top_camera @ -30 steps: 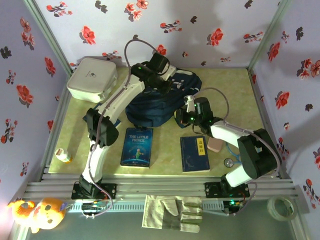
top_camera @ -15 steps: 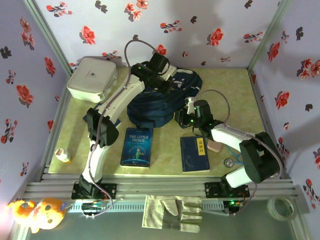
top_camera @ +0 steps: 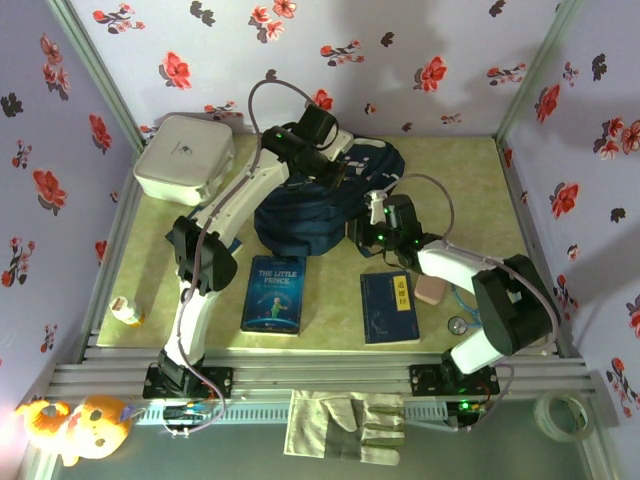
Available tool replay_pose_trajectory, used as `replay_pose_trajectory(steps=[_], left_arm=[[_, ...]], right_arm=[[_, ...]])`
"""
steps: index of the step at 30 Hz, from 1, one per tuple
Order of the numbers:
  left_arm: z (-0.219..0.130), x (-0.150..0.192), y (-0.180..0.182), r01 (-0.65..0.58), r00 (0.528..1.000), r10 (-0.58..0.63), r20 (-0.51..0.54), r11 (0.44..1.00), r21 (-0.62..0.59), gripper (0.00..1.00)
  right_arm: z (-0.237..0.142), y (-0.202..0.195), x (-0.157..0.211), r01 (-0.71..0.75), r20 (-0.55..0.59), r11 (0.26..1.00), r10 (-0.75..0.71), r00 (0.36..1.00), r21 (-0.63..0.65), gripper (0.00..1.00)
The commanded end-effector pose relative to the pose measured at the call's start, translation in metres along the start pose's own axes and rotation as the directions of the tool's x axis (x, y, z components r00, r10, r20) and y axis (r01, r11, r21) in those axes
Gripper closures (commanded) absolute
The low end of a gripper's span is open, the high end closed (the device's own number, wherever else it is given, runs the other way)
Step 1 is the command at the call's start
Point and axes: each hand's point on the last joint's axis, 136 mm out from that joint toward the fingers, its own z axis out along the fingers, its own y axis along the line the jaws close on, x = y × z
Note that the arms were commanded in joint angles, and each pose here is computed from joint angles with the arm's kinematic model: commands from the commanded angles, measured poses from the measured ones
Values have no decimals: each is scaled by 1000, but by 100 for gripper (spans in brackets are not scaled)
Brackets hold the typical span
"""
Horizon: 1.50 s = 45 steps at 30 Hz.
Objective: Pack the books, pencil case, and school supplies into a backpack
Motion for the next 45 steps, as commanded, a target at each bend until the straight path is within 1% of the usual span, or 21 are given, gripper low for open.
replay_pose_trajectory(steps=[1, 3, 6, 9, 12, 17, 21, 27, 31, 34, 37, 39, 41, 42, 45], left_arm=[[-54, -41, -12, -29, 984, 23, 178, 999, 35, 100], [-54, -41, -12, -30, 984, 24, 179, 999, 36, 100], [-53, -41, -11, -28, 984, 22, 177, 999, 34, 100], [-49, -40, -10, -23, 985, 17, 173, 999, 34, 100], [-39, -41, -4, -18, 985, 13, 171, 999, 28, 100], [-15, -46, 15, 27, 983, -28, 179, 1000, 8, 100], [1, -46, 14, 49, 984, -54, 169, 998, 35, 100], [19, -44, 10, 92, 983, -104, 155, 992, 84, 100], [25, -45, 9, 119, 979, -134, 154, 988, 102, 100], [26, -46, 8, 128, 977, -144, 158, 986, 109, 100], [21, -48, 9, 128, 975, -145, 168, 986, 107, 100], [14, -50, 9, 123, 974, -141, 176, 986, 109, 100], [8, -51, 8, 117, 973, -137, 186, 986, 115, 100], [4, -52, 8, 115, 972, -137, 192, 986, 120, 100], [-6, -54, 8, 113, 968, -139, 207, 985, 132, 100]], right_arm=[[8, 4, 1, 60, -63, 998, -62, 996, -31, 73], [9, 3, -2, 71, -56, 997, -72, 996, -24, 76], [7, 5, -9, 79, -36, 997, -80, 996, -25, 83], [4, 5, -7, 76, -41, 997, -77, 996, -19, 92], [-1, 4, 0, 67, -52, 998, -67, 996, -15, 96], [-12, 14, 10, 58, -75, 997, -62, 995, -46, 97], [-14, 34, 13, 44, -67, 994, -51, 996, -99, 96], [-1, 68, 12, 36, -21, 988, -40, 999, -151, 94], [11, 86, 16, 39, -11, 984, -42, 999, -177, 93], [15, 84, 16, 16, 4, 988, -16, 1000, -156, 90], [4, 70, 8, -10, 68, 995, 16, 998, -97, 83], [-9, 58, -1, -56, 130, 995, 67, 989, -83, 74], [-24, 47, -11, -111, 184, 989, 127, 975, -94, 63], [-31, 42, -16, -136, 203, 985, 155, 967, -104, 57], [-48, 30, -26, -219, 238, 971, 237, 942, -100, 46]])
